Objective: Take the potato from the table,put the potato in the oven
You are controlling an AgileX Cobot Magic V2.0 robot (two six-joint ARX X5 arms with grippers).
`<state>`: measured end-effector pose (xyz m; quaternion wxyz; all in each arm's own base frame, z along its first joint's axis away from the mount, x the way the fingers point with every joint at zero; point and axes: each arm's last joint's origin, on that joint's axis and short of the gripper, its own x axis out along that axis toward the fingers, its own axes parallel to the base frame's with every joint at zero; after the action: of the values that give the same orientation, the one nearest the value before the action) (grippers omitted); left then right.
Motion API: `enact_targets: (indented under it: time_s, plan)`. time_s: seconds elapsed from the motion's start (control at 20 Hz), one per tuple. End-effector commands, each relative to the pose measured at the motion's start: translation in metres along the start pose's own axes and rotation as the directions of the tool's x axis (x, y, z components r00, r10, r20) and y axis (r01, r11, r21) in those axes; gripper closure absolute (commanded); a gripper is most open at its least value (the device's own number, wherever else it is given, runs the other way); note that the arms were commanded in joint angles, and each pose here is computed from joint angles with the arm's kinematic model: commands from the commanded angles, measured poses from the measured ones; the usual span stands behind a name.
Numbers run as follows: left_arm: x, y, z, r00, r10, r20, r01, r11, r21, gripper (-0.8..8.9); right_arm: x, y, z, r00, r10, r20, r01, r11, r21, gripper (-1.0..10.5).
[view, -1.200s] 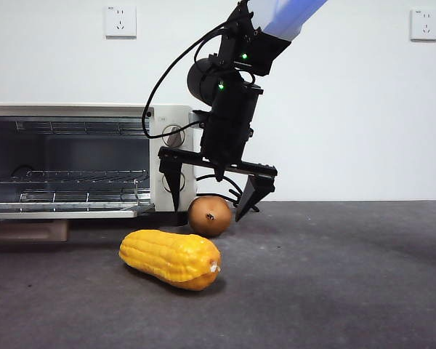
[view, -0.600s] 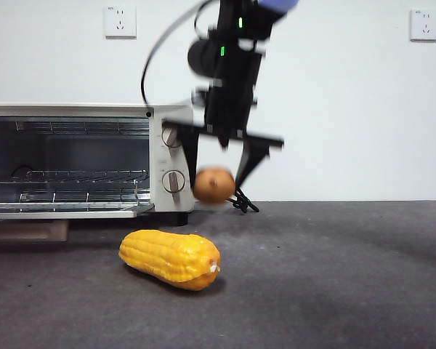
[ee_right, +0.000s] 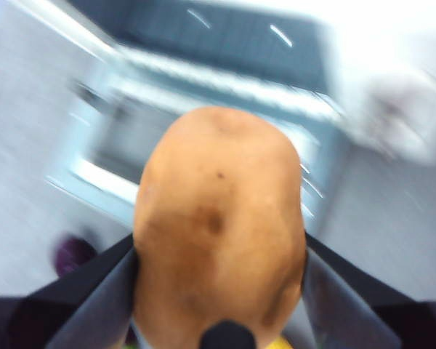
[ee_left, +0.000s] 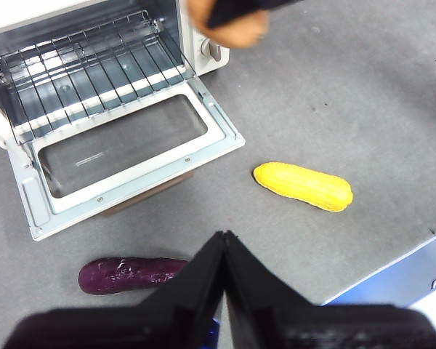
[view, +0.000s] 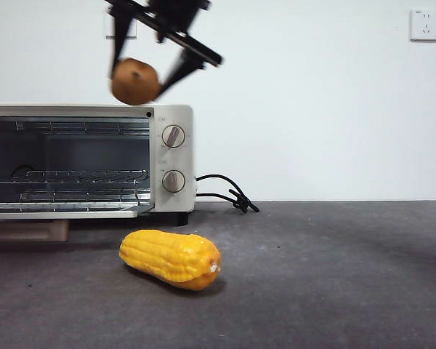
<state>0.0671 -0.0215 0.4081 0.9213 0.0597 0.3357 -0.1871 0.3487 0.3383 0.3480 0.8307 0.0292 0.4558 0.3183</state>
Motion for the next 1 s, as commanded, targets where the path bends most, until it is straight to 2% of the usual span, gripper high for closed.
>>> enact_targets:
  time_s: [0.05,0.25,0.55,1.0]
  plan:
    - [0.002,0.0,0.0,1.0,-0.005,0.0,0.005,1.0,0.014,8.18,0.017,0.019,-0.003,0.998,0.02,0.066,-0.017,0.998,-0.059,9.1]
    - [0.002,0.0,0.0,1.0,0.001,-0.004,-0.001,1.0,0.014,8.18,0.026,0.041,-0.005,0.987,0.057,0.149,-0.04,0.992,-0.115,9.2]
    - [0.005,-0.002,0.002,1.0,-0.023,-0.012,0.023,0.999,0.04,8.18,0.048,0.039,-0.016,0.994,0.042,0.101,-0.03,0.993,-0.114,9.2]
    - [0.017,-0.005,0.008,0.997,-0.06,-0.057,0.064,0.995,0.077,8.18,0.097,0.028,-0.02,0.988,0.013,0.156,0.001,0.996,-0.087,9.2]
